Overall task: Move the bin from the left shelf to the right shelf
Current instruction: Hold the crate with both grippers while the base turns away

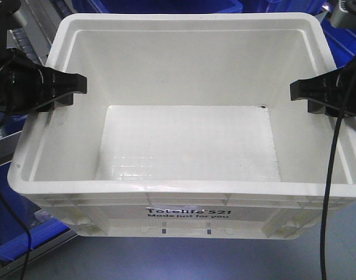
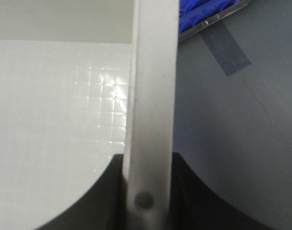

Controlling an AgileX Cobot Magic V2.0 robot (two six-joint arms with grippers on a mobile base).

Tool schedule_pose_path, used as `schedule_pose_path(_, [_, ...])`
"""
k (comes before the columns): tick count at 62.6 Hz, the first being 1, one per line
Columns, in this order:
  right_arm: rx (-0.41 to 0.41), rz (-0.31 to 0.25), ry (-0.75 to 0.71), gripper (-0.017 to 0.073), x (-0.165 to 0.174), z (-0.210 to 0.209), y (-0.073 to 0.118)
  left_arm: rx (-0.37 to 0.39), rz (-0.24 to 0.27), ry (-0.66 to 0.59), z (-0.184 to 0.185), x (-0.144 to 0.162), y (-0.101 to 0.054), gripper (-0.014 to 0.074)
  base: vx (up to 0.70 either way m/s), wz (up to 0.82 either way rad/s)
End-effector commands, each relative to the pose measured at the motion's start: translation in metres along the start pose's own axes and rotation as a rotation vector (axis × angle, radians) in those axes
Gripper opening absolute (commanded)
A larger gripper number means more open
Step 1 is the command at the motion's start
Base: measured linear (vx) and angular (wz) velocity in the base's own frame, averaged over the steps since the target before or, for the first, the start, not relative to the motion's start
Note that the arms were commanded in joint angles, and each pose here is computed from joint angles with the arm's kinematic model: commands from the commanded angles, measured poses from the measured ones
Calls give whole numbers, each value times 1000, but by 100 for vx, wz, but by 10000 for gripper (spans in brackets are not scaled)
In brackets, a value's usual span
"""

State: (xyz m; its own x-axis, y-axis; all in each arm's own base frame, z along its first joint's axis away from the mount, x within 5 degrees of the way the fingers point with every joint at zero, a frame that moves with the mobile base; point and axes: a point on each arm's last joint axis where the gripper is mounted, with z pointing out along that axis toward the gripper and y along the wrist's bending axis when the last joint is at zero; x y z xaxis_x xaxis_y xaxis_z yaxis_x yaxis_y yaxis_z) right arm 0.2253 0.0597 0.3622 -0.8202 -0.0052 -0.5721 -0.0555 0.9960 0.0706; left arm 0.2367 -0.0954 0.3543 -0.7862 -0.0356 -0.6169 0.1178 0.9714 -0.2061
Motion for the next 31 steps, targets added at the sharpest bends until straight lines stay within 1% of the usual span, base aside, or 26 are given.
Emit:
schedule_pose_path(1, [38, -35, -177, 1, -15, -22, -7, 33, 36, -170, -26, -15, -3, 73, -7, -43])
schedule_pose_path(31, [38, -35, -177, 1, -15, -22, -7, 33, 36, -170, -26, -15, -3, 73, -5, -40])
